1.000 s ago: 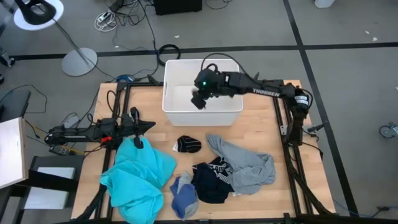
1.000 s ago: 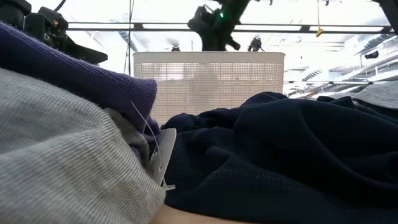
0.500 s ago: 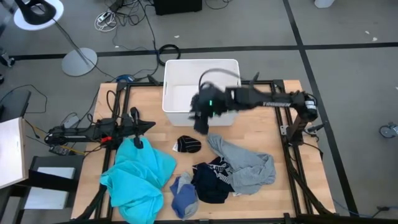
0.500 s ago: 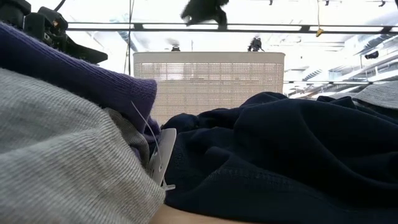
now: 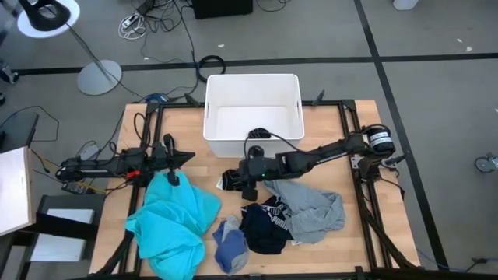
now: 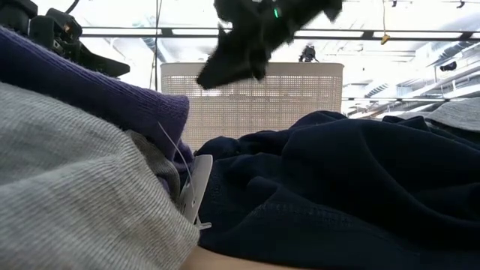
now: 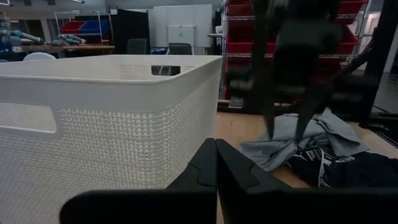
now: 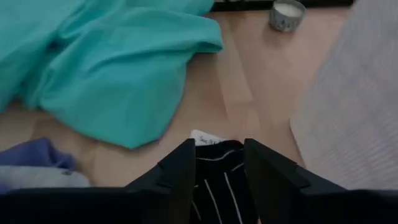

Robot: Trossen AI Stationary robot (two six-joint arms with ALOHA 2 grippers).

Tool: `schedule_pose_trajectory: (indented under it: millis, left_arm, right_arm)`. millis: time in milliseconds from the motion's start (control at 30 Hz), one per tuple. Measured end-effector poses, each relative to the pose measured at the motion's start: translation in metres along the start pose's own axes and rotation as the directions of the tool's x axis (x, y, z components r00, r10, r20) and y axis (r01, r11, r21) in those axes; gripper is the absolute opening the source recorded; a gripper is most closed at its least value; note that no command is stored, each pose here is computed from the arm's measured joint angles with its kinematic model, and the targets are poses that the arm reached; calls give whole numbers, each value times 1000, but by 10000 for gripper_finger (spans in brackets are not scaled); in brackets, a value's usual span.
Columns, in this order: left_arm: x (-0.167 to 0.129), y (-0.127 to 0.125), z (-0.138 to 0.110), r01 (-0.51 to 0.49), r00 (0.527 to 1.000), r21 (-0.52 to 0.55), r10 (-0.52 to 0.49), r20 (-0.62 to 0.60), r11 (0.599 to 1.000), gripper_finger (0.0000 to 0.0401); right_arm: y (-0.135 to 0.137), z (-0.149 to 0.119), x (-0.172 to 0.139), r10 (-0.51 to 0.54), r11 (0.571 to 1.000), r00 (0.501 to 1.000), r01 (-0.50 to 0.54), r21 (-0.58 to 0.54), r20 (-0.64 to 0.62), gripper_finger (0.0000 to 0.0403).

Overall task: Sort clothes
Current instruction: Put the black sock into the laundry bin

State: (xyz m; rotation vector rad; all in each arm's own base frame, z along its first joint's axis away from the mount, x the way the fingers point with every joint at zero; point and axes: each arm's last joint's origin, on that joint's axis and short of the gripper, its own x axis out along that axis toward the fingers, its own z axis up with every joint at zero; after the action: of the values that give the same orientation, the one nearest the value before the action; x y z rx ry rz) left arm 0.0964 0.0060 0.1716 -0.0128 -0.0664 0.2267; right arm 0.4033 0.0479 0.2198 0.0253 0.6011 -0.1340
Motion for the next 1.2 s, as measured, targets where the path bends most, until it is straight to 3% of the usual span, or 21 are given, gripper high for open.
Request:
schedule_pose_trajectory:
  millis: [267, 467, 567, 633, 700, 767, 933, 1067, 1200]
  left_arm:
    - [0, 0, 0, 0, 1000, 0, 0, 3, 1000, 1]
    - [0, 0, 1, 0, 1000, -3, 0, 14, 1000, 1]
    - [0, 0, 2, -1, 1000, -5, 1, 20, 1000, 1]
    - [0, 0, 3, 0, 1000, -6, 0, 26, 1000, 1]
    - [0, 0, 3, 0, 999, -7, 0, 33, 1000, 1]
    - [0, 0, 4, 0, 999, -9, 0, 40, 1000, 1]
    - [0, 0, 5, 0, 999, -11, 0, 49, 1000, 1]
    - [0, 0, 5, 0, 999, -12, 0, 51, 1000, 1]
    - [0, 0, 5, 0, 999, -12, 0, 52, 1000, 1]
  right_arm:
    - [-2, -71, 35, -1, 1000, 1000, 1, 19, -30, 134]
    - [2, -99, 68, -5, 1000, 999, 6, 19, -41, 131]
    - [4, -99, 77, 3, 998, 999, -1, 56, -36, 101]
    - [5, -94, 78, 15, 998, 999, -13, 61, -34, 50]
    - [6, -88, 73, 32, 999, 999, -31, 17, -42, 16]
    - [6, -73, 64, 41, 999, 999, -42, -16, -32, 15]
    - [3, -1, 19, 33, 996, 995, -25, -87, 92, 6]
    - [-4, 48, -24, -61, 980, 977, 97, -175, 205, 6]
    - [-22, 92, -74, -217, 936, 915, 294, -195, 340, 4]
